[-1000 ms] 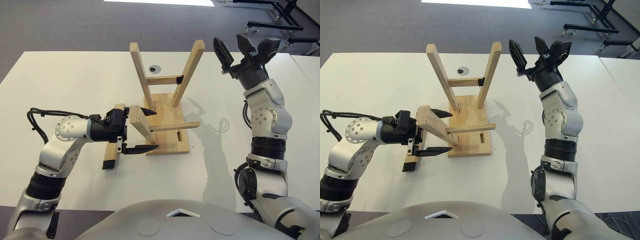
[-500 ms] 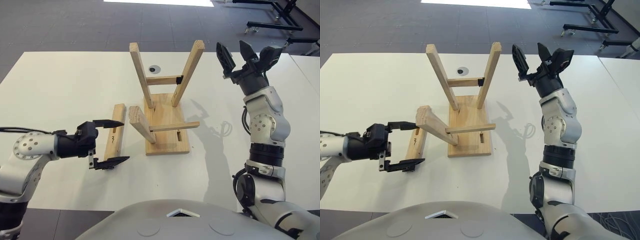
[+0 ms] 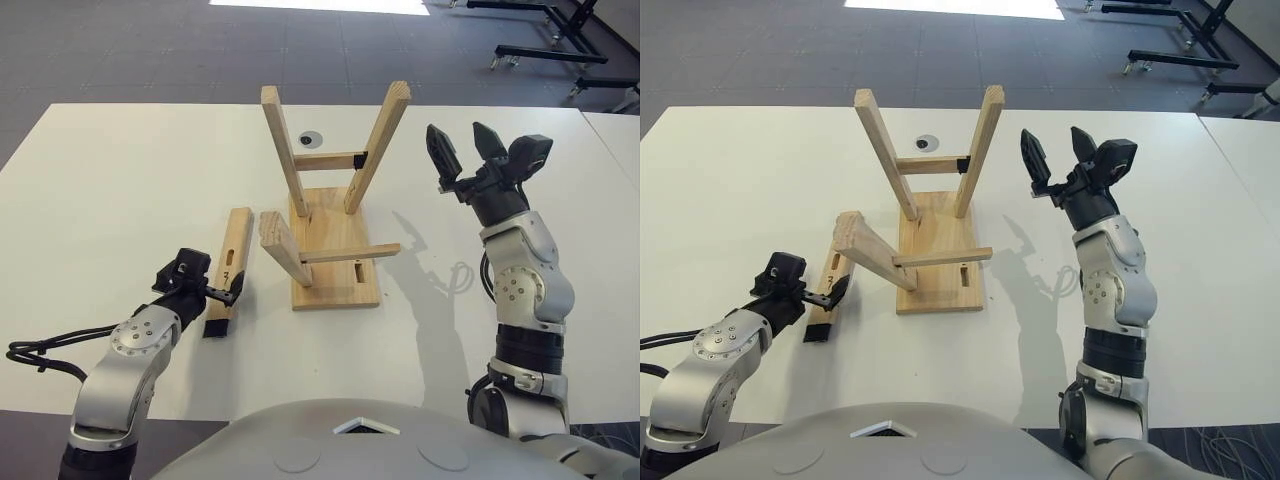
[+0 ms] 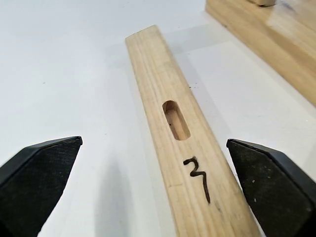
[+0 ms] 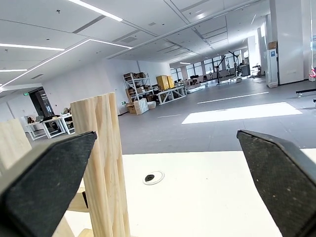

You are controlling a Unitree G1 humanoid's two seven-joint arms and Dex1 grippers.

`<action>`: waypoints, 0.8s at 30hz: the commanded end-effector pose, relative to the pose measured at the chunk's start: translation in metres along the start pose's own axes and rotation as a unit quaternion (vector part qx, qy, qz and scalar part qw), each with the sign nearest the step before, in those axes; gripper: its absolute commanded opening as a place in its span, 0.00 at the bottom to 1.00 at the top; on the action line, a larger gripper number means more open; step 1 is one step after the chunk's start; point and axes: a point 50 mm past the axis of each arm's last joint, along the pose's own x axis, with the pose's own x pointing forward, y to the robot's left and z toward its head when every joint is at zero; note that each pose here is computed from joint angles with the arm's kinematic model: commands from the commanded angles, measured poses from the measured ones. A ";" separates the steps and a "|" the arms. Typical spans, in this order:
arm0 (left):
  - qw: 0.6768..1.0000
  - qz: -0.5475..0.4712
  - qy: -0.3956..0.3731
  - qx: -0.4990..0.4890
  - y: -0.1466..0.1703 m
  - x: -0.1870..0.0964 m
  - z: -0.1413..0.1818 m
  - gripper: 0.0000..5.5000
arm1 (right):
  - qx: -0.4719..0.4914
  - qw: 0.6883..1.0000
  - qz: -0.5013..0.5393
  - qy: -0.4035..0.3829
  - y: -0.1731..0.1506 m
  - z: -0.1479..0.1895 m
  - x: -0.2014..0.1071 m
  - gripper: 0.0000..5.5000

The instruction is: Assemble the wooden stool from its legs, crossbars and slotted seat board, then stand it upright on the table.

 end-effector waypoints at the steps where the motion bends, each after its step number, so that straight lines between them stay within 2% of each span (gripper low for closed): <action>1: 0.994 -0.023 0.058 -0.094 -0.004 0.003 -0.021 0.98 | 0.031 0.999 -0.033 -0.004 -0.003 -0.002 -0.005 0.95; 4: 0.985 -0.038 0.095 -0.140 -0.006 0.003 -0.039 0.89 | 0.032 0.999 -0.033 -0.009 0.000 0.000 -0.003 0.95; 10: 0.974 -0.039 0.152 -0.164 -0.002 0.002 -0.076 0.70 | 0.036 0.998 -0.046 -0.016 -0.002 0.000 -0.005 0.95; 16: 0.976 -0.048 0.158 -0.144 0.001 0.003 -0.087 0.55 | 0.039 0.998 -0.046 -0.021 -0.001 0.000 -0.002 0.95; 17: 0.977 -0.046 0.150 -0.142 0.002 0.004 -0.086 0.52 | 0.037 0.998 -0.039 -0.015 0.000 -0.001 -0.002 0.95; 20: 0.985 -0.029 0.003 -0.167 0.012 0.013 -0.056 0.42 | 0.021 1.000 0.010 0.009 0.003 0.000 -0.003 0.95; 22: 0.984 -0.019 -0.059 -0.169 0.018 0.014 -0.043 0.39 | 0.008 0.999 0.028 0.019 0.002 0.003 -0.003 0.95; 24: 0.980 0.023 -0.127 -0.148 0.031 0.014 -0.029 0.37 | 0.068 0.995 0.046 0.047 0.001 0.010 -0.005 0.95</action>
